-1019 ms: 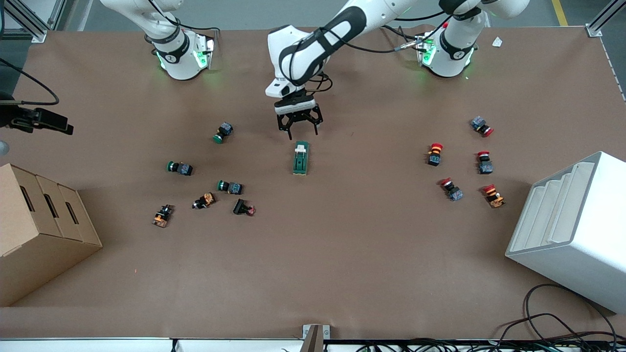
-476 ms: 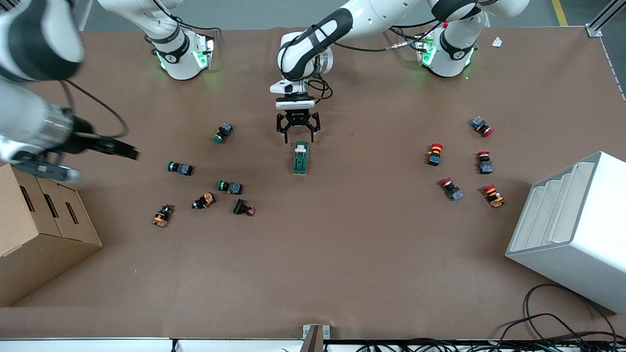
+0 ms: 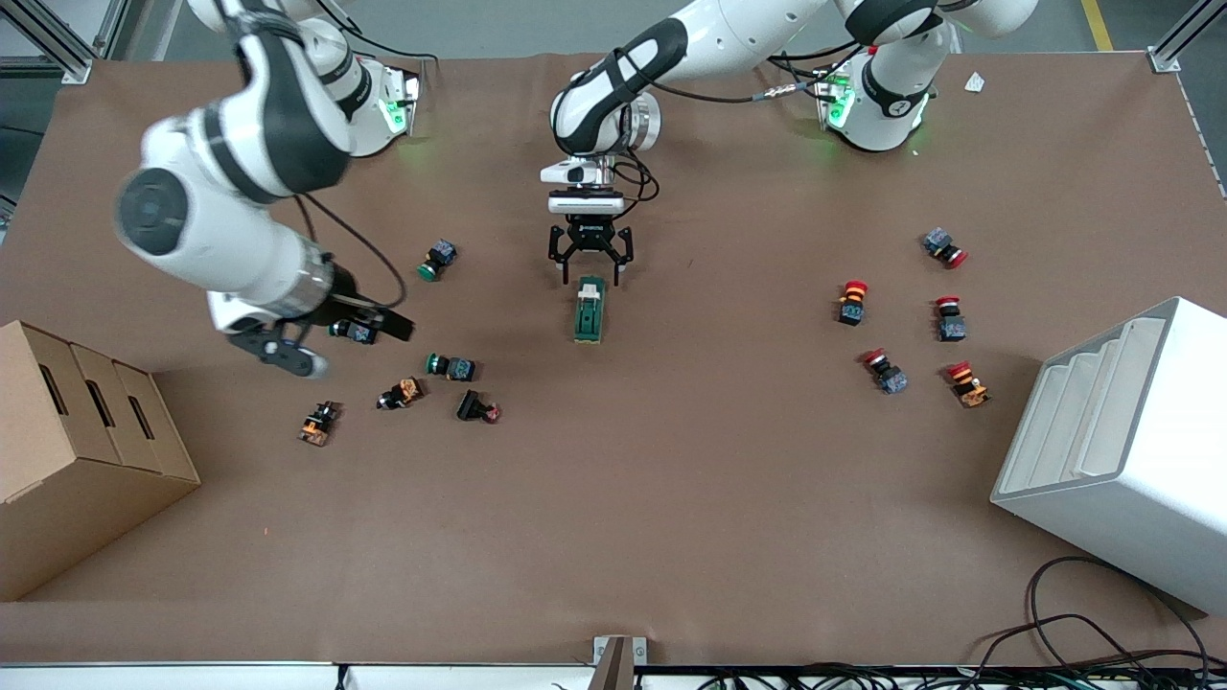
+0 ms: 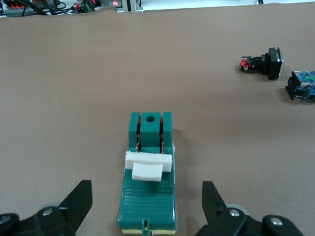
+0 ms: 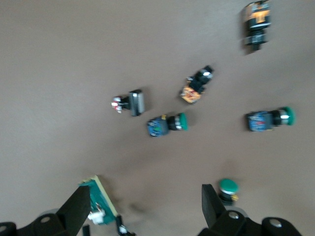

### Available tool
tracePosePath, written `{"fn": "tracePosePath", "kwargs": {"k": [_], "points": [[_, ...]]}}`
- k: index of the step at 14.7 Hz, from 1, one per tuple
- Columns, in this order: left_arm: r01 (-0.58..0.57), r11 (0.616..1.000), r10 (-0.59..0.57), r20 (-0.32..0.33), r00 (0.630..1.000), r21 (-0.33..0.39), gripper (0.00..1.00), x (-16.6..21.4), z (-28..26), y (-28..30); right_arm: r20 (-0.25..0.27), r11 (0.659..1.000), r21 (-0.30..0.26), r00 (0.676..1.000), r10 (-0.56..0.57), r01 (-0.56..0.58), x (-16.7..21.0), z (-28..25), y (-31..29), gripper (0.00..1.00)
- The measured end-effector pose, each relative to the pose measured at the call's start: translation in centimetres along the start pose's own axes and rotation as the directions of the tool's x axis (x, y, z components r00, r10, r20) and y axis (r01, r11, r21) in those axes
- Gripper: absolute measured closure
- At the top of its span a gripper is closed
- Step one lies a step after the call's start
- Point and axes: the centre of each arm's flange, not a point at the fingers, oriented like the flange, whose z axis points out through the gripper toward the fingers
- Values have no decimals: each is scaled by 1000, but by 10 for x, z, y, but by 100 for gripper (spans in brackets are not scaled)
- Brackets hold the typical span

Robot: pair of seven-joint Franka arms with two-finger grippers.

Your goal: Close load switch with both arms

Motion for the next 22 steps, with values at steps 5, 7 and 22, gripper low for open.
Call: {"fn": "tracePosePath", "kwargs": {"k": [5,7,22], "points": [[-16,1000,15,-41,999,-11,1,-26,10,-11,-7,998,47,999,49,-49,-55,75,-51,0],[-25,1000,24,-45,999,-15,0,-32,13,-12,-7,995,64,997,77,-76,-75,107,-69,0],[-42,998,32,-194,980,-50,1,-63,7,-17,-52,970,197,986,156,-142,-190,259,-100,0]]}}
